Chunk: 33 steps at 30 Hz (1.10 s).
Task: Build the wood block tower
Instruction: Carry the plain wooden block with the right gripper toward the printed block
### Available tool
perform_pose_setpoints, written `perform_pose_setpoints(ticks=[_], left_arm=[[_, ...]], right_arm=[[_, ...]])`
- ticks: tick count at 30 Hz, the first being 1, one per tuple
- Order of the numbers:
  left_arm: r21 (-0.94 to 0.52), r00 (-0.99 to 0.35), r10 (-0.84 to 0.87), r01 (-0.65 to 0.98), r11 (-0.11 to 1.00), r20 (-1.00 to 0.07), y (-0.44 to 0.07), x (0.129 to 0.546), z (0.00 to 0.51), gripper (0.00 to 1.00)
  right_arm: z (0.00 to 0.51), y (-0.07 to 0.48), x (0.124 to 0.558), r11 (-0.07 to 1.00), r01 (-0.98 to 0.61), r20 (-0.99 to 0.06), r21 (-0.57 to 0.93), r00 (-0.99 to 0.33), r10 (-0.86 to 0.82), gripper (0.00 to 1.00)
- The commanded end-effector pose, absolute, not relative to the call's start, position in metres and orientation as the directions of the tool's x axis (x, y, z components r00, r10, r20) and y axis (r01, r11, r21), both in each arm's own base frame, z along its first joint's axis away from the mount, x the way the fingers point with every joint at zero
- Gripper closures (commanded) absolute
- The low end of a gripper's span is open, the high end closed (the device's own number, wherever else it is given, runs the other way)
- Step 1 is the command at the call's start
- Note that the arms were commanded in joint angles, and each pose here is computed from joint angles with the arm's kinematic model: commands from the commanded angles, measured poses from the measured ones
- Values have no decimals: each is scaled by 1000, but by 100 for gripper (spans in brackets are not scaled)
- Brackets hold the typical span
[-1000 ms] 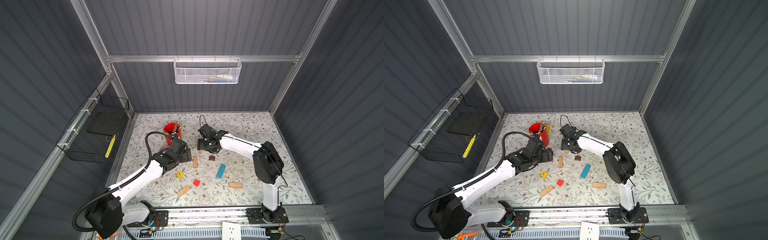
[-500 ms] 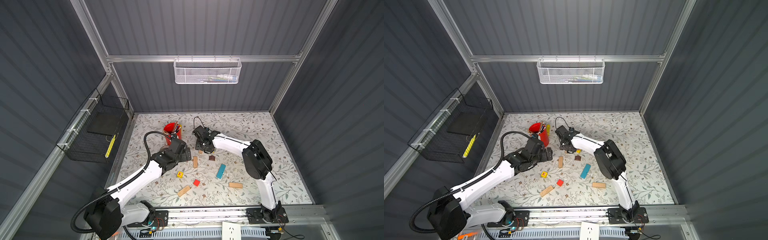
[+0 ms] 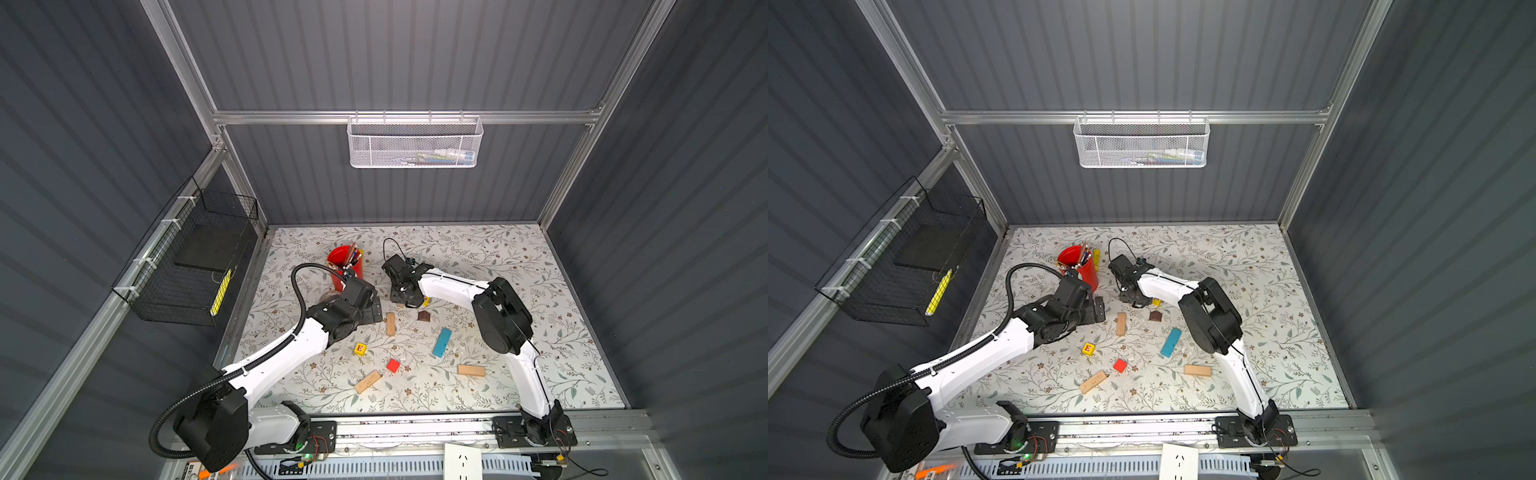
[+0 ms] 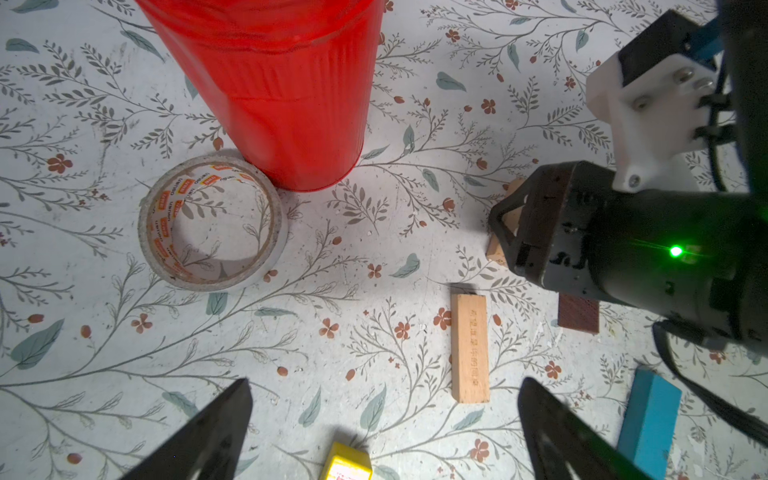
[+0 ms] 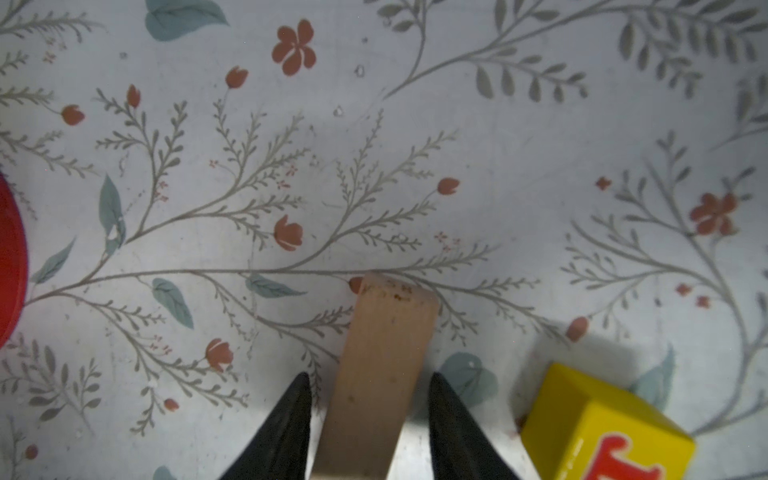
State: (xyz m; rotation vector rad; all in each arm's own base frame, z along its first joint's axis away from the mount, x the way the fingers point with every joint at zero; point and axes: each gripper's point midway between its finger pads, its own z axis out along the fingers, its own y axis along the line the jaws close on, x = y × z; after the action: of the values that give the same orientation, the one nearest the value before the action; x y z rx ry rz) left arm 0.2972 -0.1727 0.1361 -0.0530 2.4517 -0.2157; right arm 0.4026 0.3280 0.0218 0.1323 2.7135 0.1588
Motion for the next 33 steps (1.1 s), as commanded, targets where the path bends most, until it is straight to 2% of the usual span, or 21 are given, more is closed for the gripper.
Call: perform_pose_setpoints(ticks=[1, 14, 21, 33], left_arm=[[-163, -775, -111, -10, 987, -622, -169, 301, 142, 0], [-206, -773, -143, -16, 978, -619, -168, 293, 150, 0], [-245, -791, -163, -17, 969, -590, -170, 284, 146, 0], [-318, -815, -229, -58, 946, -532, -171, 269, 130, 0]], right_arm=[[13, 324, 405, 993, 66, -399, 97, -912, 100, 56], [32, 332, 397, 990, -65, -405, 127, -914, -8, 78], [55, 327, 380, 982, -127, -422, 140, -905, -57, 83], [68, 324, 329, 966, -176, -405, 192, -910, -85, 85]])
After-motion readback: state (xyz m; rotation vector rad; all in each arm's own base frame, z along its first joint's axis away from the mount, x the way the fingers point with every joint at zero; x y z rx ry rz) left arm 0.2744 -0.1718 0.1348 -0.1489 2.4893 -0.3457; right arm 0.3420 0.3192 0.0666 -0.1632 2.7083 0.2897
